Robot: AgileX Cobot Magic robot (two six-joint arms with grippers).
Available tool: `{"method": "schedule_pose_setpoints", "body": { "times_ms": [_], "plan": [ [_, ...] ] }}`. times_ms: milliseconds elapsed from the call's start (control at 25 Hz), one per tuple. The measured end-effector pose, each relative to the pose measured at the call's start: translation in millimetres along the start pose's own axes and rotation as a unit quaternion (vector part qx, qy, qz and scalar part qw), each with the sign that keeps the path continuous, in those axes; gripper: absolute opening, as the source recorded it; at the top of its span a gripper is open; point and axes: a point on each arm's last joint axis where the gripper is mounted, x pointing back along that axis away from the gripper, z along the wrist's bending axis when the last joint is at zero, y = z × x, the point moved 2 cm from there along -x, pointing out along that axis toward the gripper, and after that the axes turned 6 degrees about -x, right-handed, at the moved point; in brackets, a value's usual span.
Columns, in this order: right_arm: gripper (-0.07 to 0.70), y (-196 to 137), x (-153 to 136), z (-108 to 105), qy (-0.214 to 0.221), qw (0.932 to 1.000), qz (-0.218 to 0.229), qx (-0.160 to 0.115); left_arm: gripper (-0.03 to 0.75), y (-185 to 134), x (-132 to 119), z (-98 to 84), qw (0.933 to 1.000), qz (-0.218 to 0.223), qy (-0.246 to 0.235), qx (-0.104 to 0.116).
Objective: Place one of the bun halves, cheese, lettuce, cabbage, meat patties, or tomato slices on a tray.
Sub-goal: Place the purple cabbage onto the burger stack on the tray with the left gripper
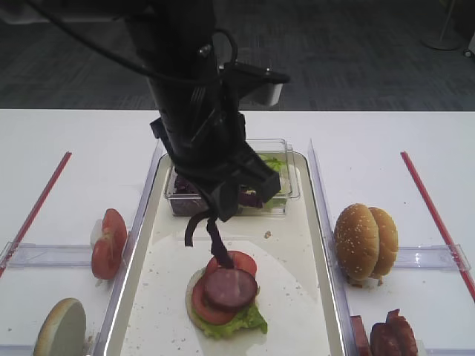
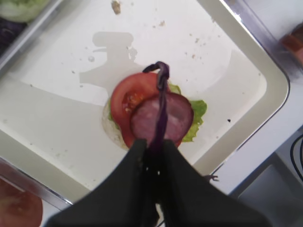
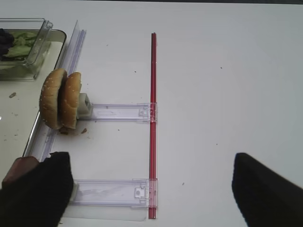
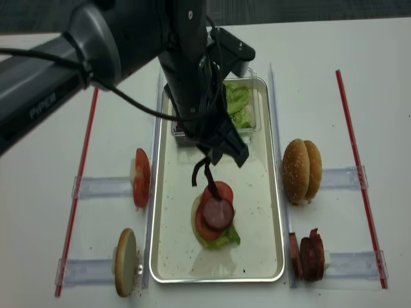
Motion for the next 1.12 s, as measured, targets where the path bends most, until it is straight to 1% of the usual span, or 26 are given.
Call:
{"method": "schedule_pose_setpoints", "body": {
  "times_ms": [160,280,520,960,1120],
  "plan": [
    [0.692,0,0,0,0.0,1.0,0.0,0.0,0.032,-12,-16,-10.6,0.9994,0.033,-0.007,-0.008],
    [0.692,0,0,0,0.0,1.0,0.0,0.0,0.032,-17,-24,-20.0,0.9987,0.046,-0.011,-0.019],
    [0.692,0,0,0,0.0,1.0,0.0,0.0,0.032,-18,-28,-32.9,0.9979,0.052,-0.015,-0.035],
    [0.692,0,0,0,0.0,1.0,0.0,0.0,0.032,-18,-28,-30.1,0.9977,0.054,-0.003,-0.041],
    [0.692,0,0,0,0.0,1.0,0.0,0.0,0.032,-17,-41,-28.4,0.9966,0.071,-0.004,-0.042]
  ]
}}
